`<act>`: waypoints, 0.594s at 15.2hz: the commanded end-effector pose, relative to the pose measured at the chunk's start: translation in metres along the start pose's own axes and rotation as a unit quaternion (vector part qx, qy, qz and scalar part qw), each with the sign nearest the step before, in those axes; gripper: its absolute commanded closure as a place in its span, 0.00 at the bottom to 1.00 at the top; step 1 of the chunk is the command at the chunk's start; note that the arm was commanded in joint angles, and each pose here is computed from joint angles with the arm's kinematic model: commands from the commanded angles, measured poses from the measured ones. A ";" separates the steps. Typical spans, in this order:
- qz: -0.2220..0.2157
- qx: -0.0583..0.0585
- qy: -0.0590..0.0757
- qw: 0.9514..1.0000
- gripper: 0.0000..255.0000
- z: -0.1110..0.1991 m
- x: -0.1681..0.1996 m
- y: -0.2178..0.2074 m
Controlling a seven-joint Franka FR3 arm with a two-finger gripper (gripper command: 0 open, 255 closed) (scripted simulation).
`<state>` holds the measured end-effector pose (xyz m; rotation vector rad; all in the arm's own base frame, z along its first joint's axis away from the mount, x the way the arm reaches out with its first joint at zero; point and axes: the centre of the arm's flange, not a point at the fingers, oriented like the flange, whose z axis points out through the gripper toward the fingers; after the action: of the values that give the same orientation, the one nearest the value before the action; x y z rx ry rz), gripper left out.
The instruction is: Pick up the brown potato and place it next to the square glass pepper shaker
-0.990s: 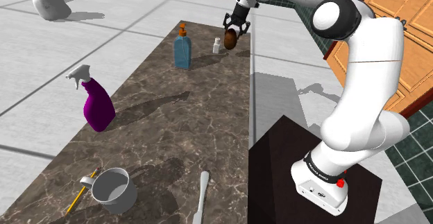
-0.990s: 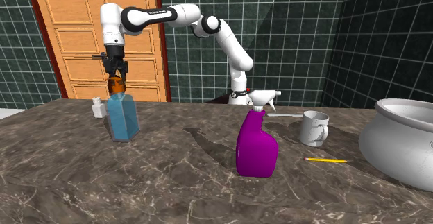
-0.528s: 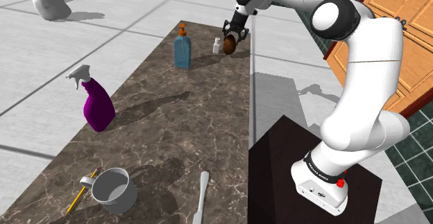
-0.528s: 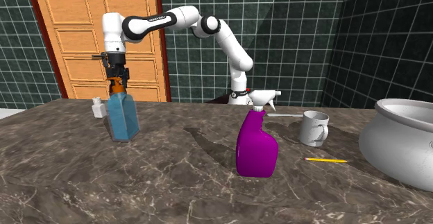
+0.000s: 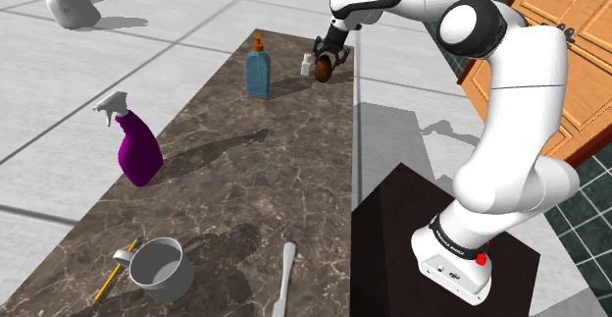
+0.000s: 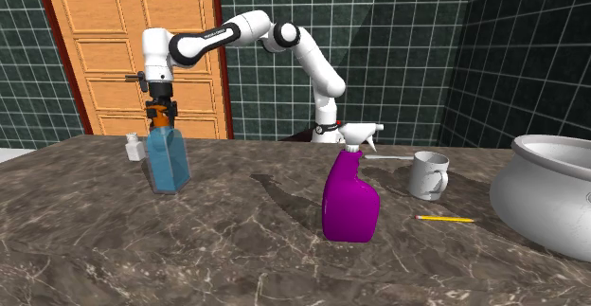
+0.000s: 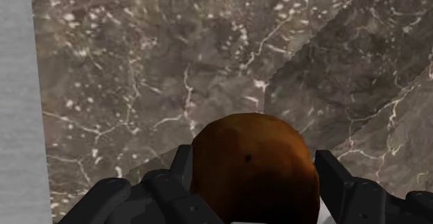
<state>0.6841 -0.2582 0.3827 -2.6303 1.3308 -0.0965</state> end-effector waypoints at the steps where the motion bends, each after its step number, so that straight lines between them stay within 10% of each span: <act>1: 0.000 -0.003 -0.007 1.000 1.00 0.021 0.000 0.004; 9: 0.000 -0.003 -0.007 1.000 1.00 0.031 0.000 0.006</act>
<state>0.6848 -0.2580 0.3587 -2.6304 1.3312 -0.0931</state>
